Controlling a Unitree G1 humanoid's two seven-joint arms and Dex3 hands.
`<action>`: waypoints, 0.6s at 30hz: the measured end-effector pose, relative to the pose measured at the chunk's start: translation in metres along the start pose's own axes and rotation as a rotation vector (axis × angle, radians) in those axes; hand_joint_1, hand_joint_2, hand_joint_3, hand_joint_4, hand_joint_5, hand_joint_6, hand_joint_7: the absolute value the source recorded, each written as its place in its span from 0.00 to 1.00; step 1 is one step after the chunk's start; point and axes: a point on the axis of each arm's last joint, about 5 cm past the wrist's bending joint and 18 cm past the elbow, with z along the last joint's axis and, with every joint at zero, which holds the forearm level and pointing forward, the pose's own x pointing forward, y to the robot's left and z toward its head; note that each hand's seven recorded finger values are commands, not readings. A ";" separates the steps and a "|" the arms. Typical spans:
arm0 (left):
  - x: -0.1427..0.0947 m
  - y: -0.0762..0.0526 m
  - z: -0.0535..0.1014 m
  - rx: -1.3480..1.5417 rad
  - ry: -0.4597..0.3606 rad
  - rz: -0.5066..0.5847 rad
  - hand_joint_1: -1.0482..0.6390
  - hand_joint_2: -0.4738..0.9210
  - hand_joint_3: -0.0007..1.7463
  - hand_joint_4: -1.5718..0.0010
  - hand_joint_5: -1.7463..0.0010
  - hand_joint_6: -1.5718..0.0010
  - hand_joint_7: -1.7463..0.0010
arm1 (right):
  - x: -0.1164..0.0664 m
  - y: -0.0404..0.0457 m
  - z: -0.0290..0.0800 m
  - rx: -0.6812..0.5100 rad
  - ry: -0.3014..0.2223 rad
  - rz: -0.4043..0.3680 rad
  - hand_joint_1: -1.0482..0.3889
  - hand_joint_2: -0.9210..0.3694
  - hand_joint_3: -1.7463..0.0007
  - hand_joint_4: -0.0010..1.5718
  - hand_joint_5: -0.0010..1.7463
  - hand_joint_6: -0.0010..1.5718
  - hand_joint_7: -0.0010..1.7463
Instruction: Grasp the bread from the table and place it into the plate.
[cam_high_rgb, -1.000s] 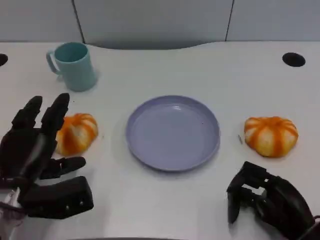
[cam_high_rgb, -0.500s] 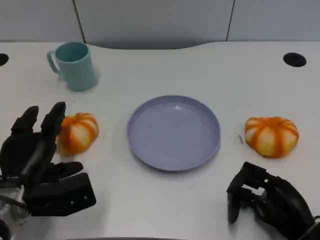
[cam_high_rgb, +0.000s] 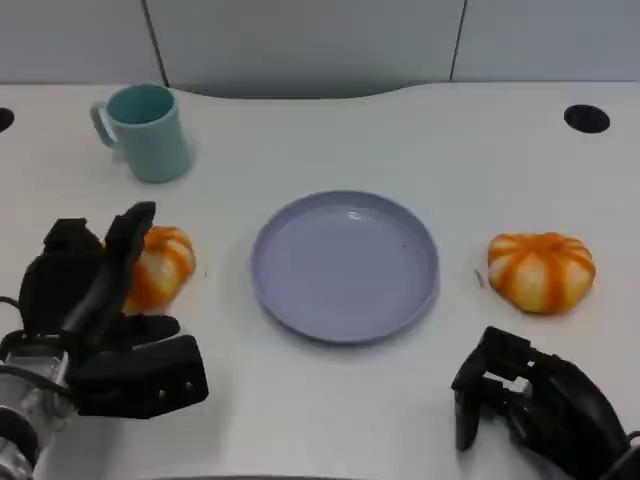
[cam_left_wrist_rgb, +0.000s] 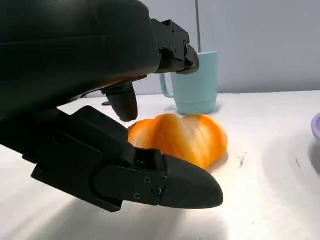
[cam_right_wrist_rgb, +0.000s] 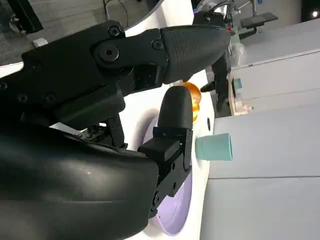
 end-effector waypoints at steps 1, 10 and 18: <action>0.002 0.001 0.000 0.006 -0.002 0.002 0.00 1.00 0.22 1.00 0.09 1.00 0.70 | -0.001 -0.0003 0.000 -0.002 0.001 -0.002 0.25 0.00 0.82 0.38 1.00 0.29 0.80; 0.012 0.010 0.001 0.054 0.021 -0.038 0.00 1.00 0.16 1.00 0.01 1.00 0.60 | -0.002 -0.0010 0.001 0.002 0.000 0.007 0.24 0.00 0.82 0.37 1.00 0.29 0.80; 0.016 0.014 0.001 0.083 0.045 -0.070 0.00 1.00 0.17 1.00 0.00 1.00 0.54 | -0.002 -0.0010 0.002 -0.006 -0.007 0.005 0.25 0.00 0.82 0.38 1.00 0.28 0.81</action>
